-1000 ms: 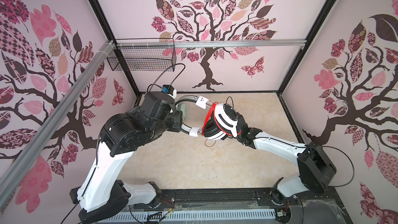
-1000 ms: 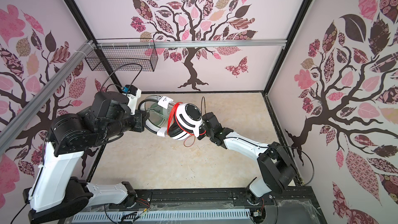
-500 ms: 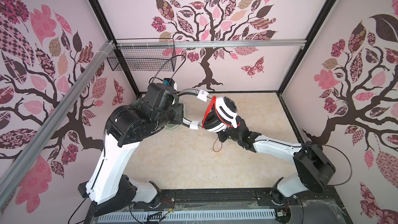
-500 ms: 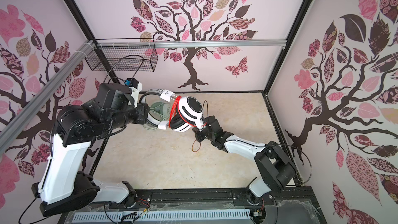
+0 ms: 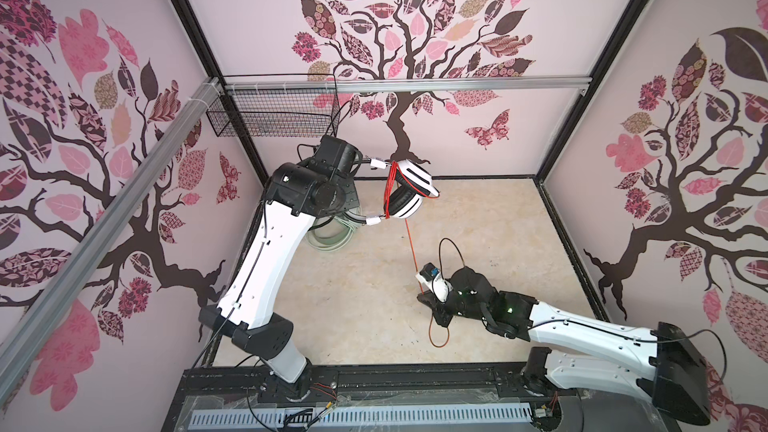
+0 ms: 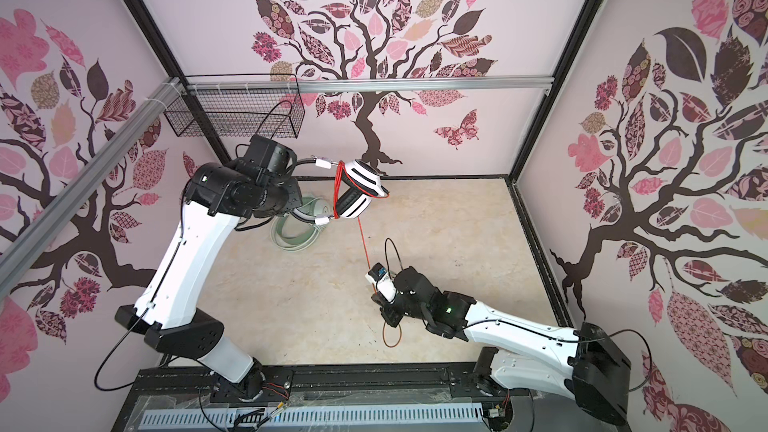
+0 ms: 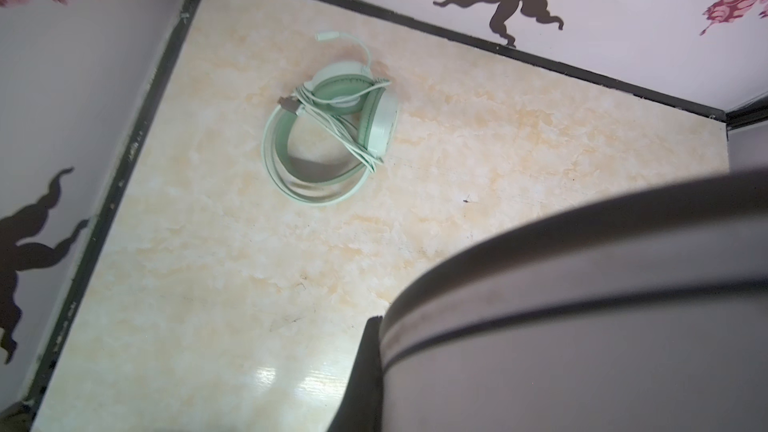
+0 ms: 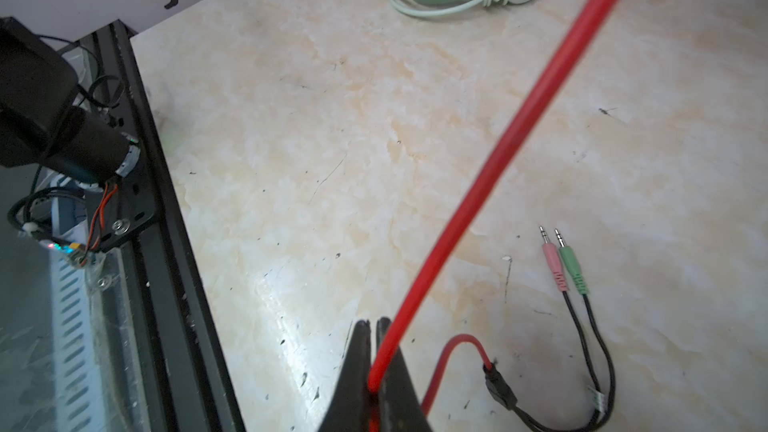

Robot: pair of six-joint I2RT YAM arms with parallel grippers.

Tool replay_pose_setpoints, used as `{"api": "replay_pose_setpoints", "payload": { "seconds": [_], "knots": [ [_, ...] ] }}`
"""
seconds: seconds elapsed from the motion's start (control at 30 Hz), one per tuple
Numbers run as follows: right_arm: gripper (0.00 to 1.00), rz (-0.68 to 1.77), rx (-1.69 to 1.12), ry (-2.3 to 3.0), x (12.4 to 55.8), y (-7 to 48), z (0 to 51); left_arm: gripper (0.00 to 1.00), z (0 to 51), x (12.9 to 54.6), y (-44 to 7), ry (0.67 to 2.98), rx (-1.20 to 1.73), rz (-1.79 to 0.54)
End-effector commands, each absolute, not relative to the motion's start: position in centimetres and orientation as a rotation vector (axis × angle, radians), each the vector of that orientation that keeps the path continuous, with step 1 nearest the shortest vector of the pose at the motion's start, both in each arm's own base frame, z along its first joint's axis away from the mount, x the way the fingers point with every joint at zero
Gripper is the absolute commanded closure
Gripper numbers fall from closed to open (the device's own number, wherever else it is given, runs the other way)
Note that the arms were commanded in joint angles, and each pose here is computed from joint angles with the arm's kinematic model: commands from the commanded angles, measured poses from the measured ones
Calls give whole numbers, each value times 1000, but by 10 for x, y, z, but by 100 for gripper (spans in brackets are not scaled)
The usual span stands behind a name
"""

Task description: Wrap the headphones

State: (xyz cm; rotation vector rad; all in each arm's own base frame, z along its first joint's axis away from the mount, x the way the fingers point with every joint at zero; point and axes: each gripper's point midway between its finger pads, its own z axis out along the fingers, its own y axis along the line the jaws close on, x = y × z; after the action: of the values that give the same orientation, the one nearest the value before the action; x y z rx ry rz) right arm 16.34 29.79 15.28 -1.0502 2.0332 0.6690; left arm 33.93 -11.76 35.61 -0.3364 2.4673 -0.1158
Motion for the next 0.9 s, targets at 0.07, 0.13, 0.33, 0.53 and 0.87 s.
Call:
{"api": "replay_pose_setpoints", "payload": {
  "seconds": [0.07, 0.13, 0.33, 0.53, 0.87],
  "knots": [
    [100, 497, -1243, 2125, 122, 297, 148, 100, 358, 374, -141, 2385, -585, -513],
    [100, 495, -1276, 2122, 115, 305, 154, 100, 343, 379, -151, 2429, -601, -612],
    [100, 465, -1284, 2095, 116, 314, 164, 100, 323, 379, -160, 2489, -593, -686],
    [100, 525, -1365, 2102, 101, 321, 161, 100, 319, 377, -159, 2504, -567, -729],
    [100, 482, -1409, 2110, 91, 326, 154, 100, 324, 377, -151, 2493, -543, -706]
  ]
}}
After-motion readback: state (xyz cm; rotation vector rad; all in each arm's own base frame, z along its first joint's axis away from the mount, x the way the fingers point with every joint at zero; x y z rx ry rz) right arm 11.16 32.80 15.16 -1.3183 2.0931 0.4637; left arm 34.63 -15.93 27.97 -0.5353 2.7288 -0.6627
